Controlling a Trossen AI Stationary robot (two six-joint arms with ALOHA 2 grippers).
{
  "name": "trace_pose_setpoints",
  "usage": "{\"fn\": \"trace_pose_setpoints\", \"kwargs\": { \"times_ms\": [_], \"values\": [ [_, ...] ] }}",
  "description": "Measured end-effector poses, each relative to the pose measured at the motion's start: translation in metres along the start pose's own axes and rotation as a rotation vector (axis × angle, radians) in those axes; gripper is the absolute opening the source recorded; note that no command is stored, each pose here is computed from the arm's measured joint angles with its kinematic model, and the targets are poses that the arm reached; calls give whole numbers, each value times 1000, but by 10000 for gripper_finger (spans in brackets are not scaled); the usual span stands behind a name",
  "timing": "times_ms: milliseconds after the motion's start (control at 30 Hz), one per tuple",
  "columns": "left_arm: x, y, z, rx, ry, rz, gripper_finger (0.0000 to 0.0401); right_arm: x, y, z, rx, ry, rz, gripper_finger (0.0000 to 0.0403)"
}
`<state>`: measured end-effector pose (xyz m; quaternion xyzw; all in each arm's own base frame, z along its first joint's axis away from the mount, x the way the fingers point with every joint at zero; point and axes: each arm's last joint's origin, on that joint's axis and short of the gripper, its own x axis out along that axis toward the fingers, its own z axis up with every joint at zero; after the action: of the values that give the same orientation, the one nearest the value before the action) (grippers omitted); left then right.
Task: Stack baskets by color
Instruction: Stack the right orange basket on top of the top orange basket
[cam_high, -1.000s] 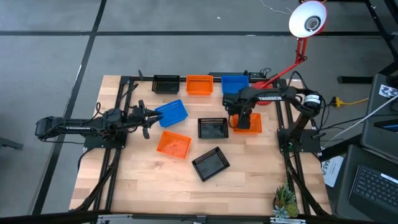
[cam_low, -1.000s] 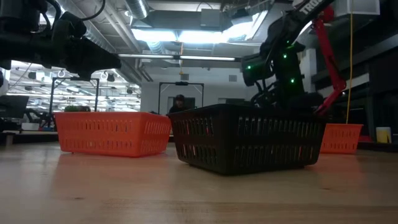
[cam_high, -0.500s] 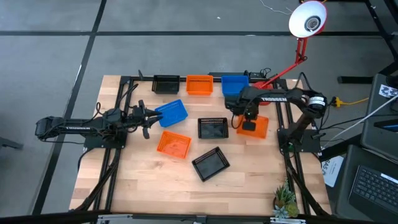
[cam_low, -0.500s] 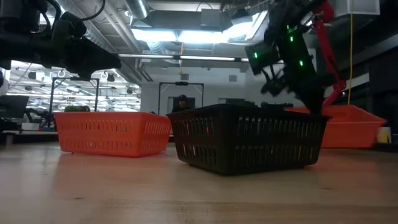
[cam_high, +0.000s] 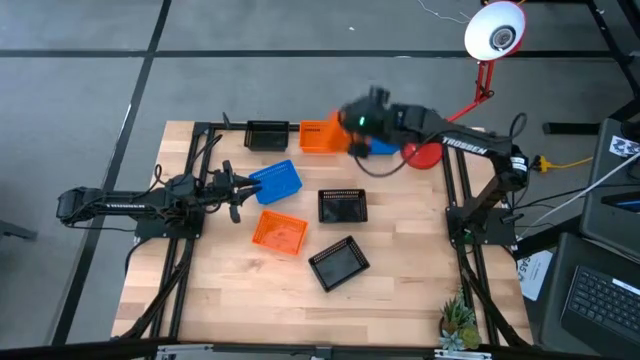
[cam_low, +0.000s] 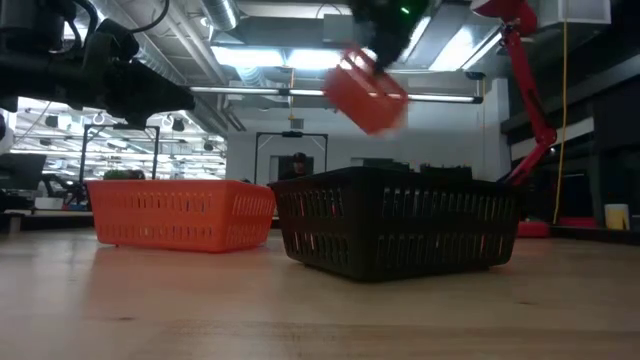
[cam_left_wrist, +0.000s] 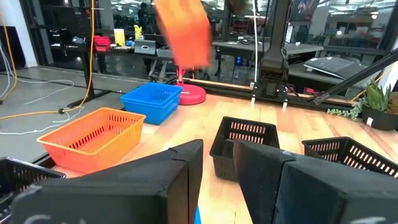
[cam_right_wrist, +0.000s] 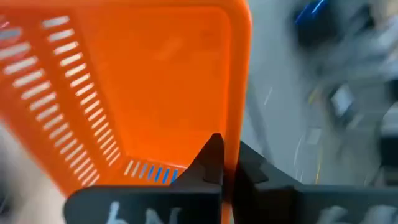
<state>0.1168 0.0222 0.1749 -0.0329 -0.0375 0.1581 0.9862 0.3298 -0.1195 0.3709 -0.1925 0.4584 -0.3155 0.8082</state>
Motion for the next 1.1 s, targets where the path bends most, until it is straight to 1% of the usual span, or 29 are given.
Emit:
{"fn": "trace_pose_setpoints", "kwargs": {
  "times_ms": [67, 167, 233, 300, 367, 467, 567, 633, 733, 800, 867, 1100],
  "values": [
    [0, 0, 0, 0, 0, 0, 82, 0, -18, 18, 36, -175, -32, 1],
    [0, 0, 0, 0, -1, 0, 82, 7, -43, 39, 143, -417, -47, 1],
    [0, 0, 0, 0, -2, 0, 82, 20, -55, 46, 176, -509, -24, 1],
    [0, 0, 0, 0, -2, 0, 82, 39, -63, 51, 190, -551, 2, 1],
    [0, 0, 0, 4, -2, 0, 82, 62, -66, 55, 186, -539, 27, 1],
    [0, 0, 0, 19, -2, 0, 82, 97, -67, 58, 163, -462, 91, 1],
    [0, 0, 0, 23, -2, 1, 82, 130, -63, 54, 121, -315, 186, 0],
    [0, 0, 0, 23, -2, 0, 82, 148, -60, 48, 62, -197, 237, 0],
    [0, 0, 0, 24, -2, 0, 82, 167, -59, 38, 4, -77, 291, 0],
    [0, 0, 0, 24, -2, 1, 82, 176, -56, 30, -37, -43, 304, 0],
    [0, 0, 0, 24, -2, 1, 82, 180, -54, 24, -45, -4, 326, 0],
    [0, 0, 0, 24, -1, 1, 82, 179, -52, 18, -54, 52, 361, 0]
  ]
}}
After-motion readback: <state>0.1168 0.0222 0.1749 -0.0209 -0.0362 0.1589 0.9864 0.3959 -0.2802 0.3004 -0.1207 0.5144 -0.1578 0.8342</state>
